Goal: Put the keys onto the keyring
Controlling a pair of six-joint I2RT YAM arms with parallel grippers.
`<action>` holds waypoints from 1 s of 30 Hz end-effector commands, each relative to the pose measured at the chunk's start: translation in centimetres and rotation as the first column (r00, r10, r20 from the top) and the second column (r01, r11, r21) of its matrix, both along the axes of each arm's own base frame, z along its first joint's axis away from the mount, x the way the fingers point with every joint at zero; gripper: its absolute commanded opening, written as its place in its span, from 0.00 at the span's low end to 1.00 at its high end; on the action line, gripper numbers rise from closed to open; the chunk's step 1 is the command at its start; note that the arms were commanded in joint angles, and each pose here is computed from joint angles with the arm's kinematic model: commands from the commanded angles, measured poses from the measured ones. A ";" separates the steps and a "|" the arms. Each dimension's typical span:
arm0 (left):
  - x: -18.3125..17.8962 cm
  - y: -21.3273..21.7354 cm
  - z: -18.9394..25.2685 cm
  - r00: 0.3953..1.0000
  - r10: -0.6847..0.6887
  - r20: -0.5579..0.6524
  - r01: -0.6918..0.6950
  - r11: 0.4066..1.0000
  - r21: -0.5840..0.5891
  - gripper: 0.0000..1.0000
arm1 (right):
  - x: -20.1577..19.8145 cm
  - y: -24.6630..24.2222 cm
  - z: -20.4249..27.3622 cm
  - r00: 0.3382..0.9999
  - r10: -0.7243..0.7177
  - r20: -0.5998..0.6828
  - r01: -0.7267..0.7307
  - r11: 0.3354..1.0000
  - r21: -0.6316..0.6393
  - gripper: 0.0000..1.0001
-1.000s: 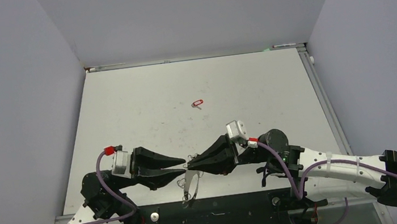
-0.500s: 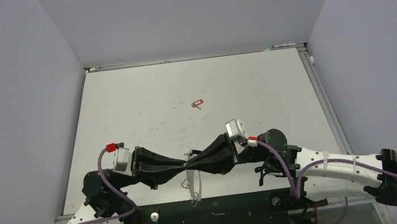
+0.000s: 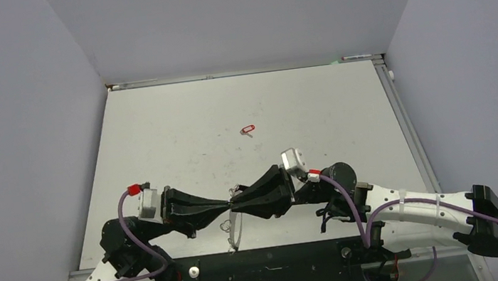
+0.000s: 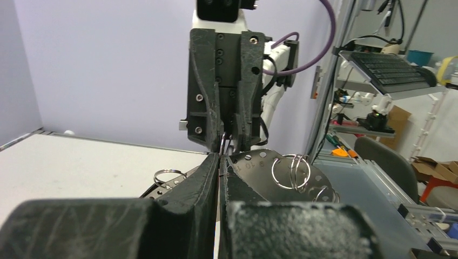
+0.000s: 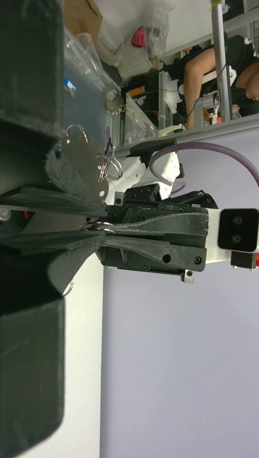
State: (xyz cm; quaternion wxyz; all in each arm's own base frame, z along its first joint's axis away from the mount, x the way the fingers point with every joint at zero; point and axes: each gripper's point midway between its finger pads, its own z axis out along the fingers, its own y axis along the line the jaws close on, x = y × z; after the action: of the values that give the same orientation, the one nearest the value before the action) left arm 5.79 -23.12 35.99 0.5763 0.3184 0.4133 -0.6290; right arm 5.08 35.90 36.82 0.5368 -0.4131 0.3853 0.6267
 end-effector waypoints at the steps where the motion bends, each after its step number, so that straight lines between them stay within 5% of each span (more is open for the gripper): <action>1: 1.5 1.0 0.8 0.991 0.132 0.024 -0.132 0.991 -0.011 0.00 | -0.3 -0.8 2.1 1.000 -0.007 0.023 0.006 0.999 0.051 0.26; 11: 2.2 1.5 0.6 0.982 0.189 0.027 -0.189 0.982 0.017 0.00 | 0.8 -1.3 2.8 0.996 -0.083 0.030 0.082 0.996 0.038 0.58; 16: 2.8 1.9 0.4 0.969 0.240 0.052 -0.243 0.968 0.065 0.00 | 4.9 -2.3 3.3 0.948 -0.317 -0.018 0.317 0.948 0.010 0.62; 21: 4.4 2.6 -0.6 0.936 0.342 0.088 -0.352 0.924 0.150 0.00 | 11.4 -4.3 1.6 0.765 -0.634 -0.114 0.626 0.773 -0.100 0.61; 25: 5.1 3.2 -1.7 0.912 0.387 0.137 -0.409 0.888 0.212 0.00 | 16.8 -6.4 -0.6 0.501 -0.853 -0.148 0.809 0.522 -0.270 0.61; 30: 6.4 4.1 -3.4 0.869 0.452 0.199 -0.492 0.830 0.263 0.00 | 22.4 -6.6 -5.5 0.336 -0.935 -0.111 0.788 0.344 -0.511 0.66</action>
State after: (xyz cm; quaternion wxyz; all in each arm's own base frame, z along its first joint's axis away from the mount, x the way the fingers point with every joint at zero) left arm 11.25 -20.61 31.93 0.6486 0.3300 0.5360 -0.4278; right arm 22.65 31.76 36.15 0.6578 -0.1602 0.6596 0.3265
